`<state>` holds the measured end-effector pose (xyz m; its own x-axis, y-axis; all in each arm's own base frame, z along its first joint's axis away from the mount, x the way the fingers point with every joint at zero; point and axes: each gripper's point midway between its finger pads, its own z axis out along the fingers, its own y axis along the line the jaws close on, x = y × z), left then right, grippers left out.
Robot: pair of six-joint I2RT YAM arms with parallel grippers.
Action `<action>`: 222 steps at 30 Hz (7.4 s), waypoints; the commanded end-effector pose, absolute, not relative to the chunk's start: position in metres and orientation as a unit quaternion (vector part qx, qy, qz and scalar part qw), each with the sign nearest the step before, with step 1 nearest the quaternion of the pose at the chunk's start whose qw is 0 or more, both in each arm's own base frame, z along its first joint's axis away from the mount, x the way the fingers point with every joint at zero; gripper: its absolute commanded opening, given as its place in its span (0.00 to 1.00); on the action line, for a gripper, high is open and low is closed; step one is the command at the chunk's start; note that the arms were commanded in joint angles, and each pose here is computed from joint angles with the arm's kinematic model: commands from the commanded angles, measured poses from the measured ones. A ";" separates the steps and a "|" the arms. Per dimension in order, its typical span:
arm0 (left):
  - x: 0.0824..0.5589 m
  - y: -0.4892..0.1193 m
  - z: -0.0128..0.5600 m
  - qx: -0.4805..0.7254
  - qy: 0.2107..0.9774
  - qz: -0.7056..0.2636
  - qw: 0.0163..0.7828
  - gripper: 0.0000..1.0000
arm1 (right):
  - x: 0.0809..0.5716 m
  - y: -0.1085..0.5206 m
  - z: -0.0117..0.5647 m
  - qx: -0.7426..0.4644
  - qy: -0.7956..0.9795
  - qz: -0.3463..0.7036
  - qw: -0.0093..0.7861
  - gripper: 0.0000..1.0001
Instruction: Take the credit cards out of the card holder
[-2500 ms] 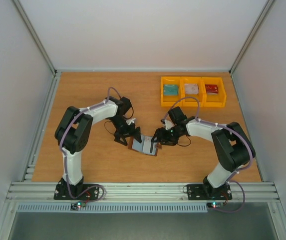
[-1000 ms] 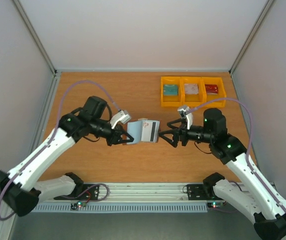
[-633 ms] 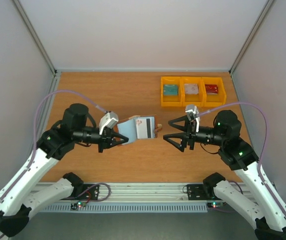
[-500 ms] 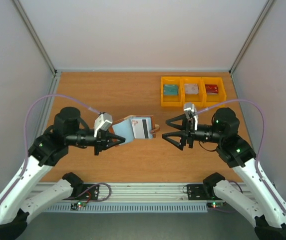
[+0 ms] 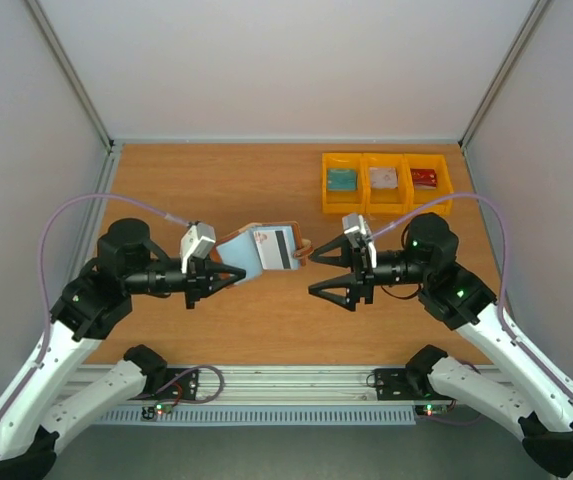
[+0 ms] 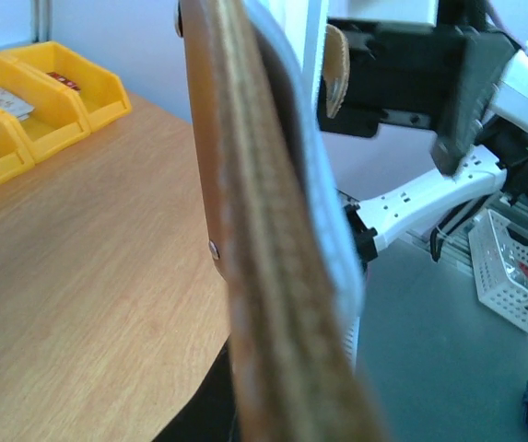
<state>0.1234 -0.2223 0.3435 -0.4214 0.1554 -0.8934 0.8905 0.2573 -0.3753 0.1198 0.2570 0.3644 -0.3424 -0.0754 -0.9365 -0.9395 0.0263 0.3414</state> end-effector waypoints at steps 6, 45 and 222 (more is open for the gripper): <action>0.142 -0.227 0.355 0.349 0.685 -0.499 0.400 0.00 | 0.137 0.278 0.348 -0.436 0.628 0.509 0.396 0.59; 0.174 -0.183 0.305 0.292 0.759 -0.351 0.463 0.86 | 0.209 0.260 0.322 -0.288 0.751 0.437 0.402 0.01; 0.160 -0.220 0.293 0.227 0.700 -0.540 0.408 0.99 | 0.236 0.263 0.316 -0.436 0.751 0.162 0.469 0.01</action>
